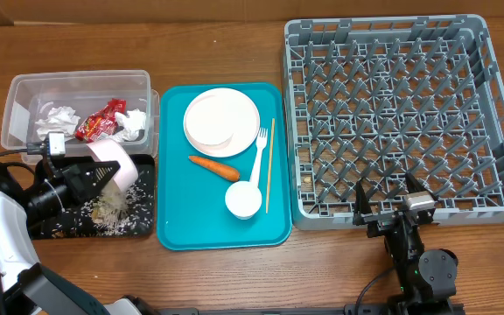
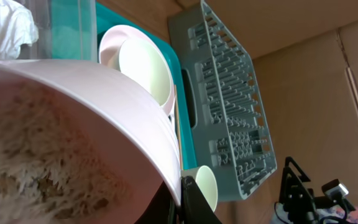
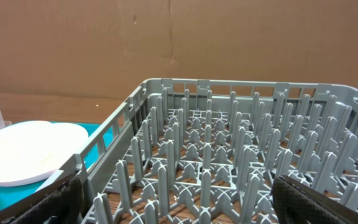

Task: Sort waste into correct bins and load items into the dishwasher
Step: 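Tilt the bowl with the left gripper to dump food onto black tray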

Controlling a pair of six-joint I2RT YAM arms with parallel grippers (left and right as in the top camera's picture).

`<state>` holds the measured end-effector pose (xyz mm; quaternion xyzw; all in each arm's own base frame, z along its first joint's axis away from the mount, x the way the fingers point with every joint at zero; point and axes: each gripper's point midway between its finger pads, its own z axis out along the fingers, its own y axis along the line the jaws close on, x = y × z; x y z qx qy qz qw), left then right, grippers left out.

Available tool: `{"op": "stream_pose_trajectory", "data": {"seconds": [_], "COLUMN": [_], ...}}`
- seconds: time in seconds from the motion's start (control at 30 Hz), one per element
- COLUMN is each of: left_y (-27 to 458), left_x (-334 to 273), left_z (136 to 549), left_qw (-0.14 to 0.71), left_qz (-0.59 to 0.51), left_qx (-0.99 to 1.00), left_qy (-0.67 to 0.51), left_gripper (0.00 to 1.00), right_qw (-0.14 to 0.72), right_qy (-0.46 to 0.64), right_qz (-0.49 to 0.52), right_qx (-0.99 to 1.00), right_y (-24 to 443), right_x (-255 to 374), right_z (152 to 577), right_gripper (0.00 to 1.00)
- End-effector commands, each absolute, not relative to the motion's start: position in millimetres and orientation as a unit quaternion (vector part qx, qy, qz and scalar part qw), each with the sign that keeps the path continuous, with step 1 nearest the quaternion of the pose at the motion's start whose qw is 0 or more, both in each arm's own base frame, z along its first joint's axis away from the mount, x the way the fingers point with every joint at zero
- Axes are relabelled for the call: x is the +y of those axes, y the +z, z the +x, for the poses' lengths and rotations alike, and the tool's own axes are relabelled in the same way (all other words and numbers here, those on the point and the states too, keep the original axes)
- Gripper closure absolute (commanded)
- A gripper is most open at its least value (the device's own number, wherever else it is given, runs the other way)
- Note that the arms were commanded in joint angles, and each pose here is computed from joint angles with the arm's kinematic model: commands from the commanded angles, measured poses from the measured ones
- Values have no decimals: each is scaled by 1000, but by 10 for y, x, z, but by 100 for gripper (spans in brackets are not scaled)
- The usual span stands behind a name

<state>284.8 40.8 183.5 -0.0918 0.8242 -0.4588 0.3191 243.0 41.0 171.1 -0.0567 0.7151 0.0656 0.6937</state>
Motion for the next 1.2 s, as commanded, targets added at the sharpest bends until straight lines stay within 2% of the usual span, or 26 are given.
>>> {"op": "stream_pose_trajectory", "data": {"seconds": [0.0,0.37,0.73,1.17], "left_y": [1961,1986,2011,2036], "left_x": [365,396,991,1032], "left_z": [2829,2808,2627,2584], "left_qw": [337,331,381,414], "left_qz": [-87,-113,-207,-172], "left_qx": [808,801,777,782], "left_qy": [-475,-487,-456,-434], "left_gripper": [96,96,96,96], "right_qw": [695,695,695,695], "right_qy": [70,70,70,70], "right_qz": [-59,-59,-59,-59], "right_qx": [714,714,714,714], "right_y": [1693,1693,1693,1693], "right_x": [433,433,433,433], "right_z": [2427,2427,2427,2427], "right_gripper": [0,0,0,0]}}
